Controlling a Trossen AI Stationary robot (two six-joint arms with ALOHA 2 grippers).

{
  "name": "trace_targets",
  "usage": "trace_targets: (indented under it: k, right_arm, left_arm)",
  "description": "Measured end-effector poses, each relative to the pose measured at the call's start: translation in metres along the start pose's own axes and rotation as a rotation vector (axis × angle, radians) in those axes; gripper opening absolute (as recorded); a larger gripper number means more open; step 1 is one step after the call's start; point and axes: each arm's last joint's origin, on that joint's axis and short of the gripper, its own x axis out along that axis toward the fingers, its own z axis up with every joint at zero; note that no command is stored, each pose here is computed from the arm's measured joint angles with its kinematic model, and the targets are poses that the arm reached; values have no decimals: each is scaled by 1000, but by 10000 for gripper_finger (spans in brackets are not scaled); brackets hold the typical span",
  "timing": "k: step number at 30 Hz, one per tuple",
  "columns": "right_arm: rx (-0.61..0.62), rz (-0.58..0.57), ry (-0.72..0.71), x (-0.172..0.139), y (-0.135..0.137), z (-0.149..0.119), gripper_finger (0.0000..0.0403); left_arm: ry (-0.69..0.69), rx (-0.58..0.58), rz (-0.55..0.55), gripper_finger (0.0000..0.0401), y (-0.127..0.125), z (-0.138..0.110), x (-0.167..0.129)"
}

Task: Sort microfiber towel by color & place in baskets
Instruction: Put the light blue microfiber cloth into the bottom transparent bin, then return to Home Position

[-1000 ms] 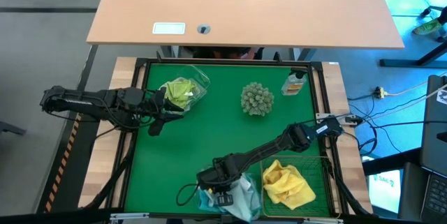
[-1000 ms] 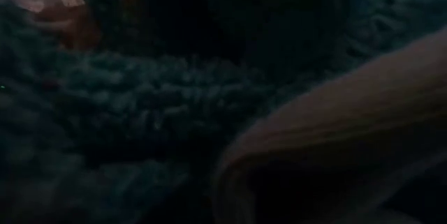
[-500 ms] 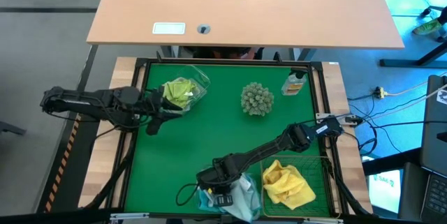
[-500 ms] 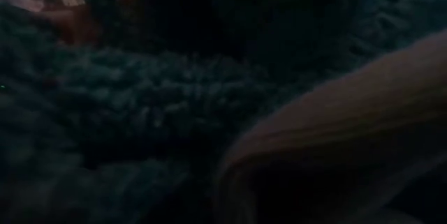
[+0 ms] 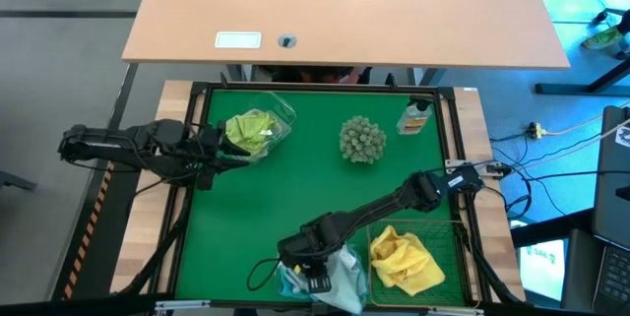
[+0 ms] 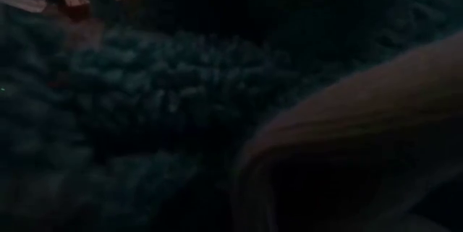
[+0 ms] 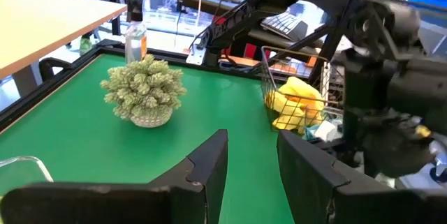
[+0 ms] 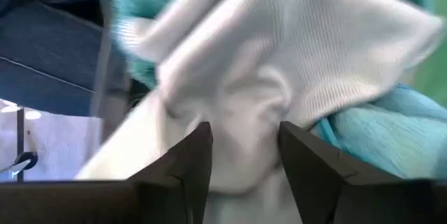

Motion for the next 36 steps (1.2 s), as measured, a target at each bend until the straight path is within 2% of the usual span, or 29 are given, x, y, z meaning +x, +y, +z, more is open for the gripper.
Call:
trace_targets:
  k: [14,18,22,29,36]
  right_arm:
    - [-32,34,-85,-76,25,-9,167]
    - [-43,27,-124,-106,32,-15,167]
    - [-77,-26,-169,-145,39,-29,167]
    - [-181,-188,-353,-227,51,-61,167]
    - [-299,-297,-476,-283,56,-92,167]
  left_arm:
    - [-57,51,-11,119,0,3,-13]
    - [-82,83,-14,119,0,4,-20]
    - [-90,101,-13,119,1,2,-28]
    - [-70,143,-3,119,3,-4,-42]
    - [-69,152,-2,119,3,-6,-43]
